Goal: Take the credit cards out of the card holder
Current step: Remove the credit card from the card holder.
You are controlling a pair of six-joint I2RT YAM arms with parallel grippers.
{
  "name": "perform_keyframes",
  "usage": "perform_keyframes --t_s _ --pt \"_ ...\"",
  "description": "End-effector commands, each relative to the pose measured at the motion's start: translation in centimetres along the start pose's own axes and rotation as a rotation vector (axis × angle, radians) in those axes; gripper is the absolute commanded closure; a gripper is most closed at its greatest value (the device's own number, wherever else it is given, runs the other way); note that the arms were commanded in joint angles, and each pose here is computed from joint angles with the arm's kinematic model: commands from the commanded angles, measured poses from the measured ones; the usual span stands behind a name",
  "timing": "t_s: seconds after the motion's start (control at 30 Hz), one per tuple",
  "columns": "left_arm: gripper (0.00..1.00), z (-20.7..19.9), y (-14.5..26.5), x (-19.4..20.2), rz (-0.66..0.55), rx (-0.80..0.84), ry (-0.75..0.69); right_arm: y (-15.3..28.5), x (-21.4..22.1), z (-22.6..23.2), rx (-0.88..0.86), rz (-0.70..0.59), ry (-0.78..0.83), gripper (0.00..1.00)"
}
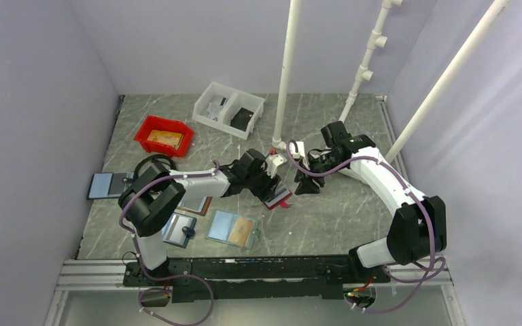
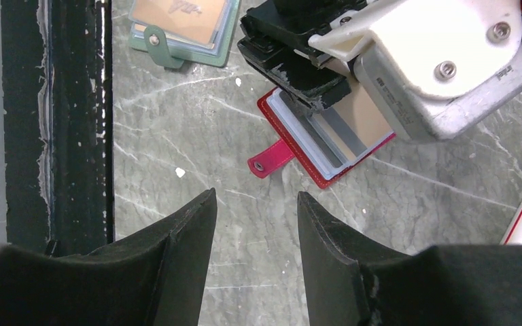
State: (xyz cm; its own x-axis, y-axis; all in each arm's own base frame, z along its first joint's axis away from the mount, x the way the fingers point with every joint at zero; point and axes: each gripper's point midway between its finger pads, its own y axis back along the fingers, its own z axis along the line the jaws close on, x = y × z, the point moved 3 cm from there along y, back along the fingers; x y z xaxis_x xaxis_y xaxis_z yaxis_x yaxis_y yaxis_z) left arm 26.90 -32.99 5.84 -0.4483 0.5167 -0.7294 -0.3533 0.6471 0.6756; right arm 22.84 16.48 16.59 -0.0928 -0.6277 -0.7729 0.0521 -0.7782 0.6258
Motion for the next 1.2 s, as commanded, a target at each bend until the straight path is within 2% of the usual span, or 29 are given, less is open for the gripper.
perform_keyframes --t_s 0.0,0.2,0.5,0.77,0.9,1.17 --pt "0.58 -0.6 1.2 -0.6 -0.031 0.032 0.128 -0.2 -0.8 -0.7 0.007 -0.043 0.001 0.5" --pt "0.6 -1.0 2.8 -1.2 -0.091 0.143 0.363 -1.9 -0.2 -1.4 0.027 -0.019 -0.054 0.5" --pt "0.61 0.6 3.7 -0.8 -0.099 0.11 0.473 -4.5 -0.4 -2.7 0.089 -0.014 -0.182 0.55" --pt "0.69 3.3 4.3 0.3 -0.067 -0.045 0.487 -5.8 -0.8 -3.9 0.132 -0.068 -0.294 0.58" --pt "0.72 4.4 5.1 0.4 -0.087 -0.094 0.507 -6.4 -0.9 -4.0 0.118 -0.069 -0.311 0.59" --pt "0.73 5.7 6.4 -0.1 -0.107 -0.154 0.496 -6.7 -0.9 -3.9 0.102 -0.064 -0.321 0.58"
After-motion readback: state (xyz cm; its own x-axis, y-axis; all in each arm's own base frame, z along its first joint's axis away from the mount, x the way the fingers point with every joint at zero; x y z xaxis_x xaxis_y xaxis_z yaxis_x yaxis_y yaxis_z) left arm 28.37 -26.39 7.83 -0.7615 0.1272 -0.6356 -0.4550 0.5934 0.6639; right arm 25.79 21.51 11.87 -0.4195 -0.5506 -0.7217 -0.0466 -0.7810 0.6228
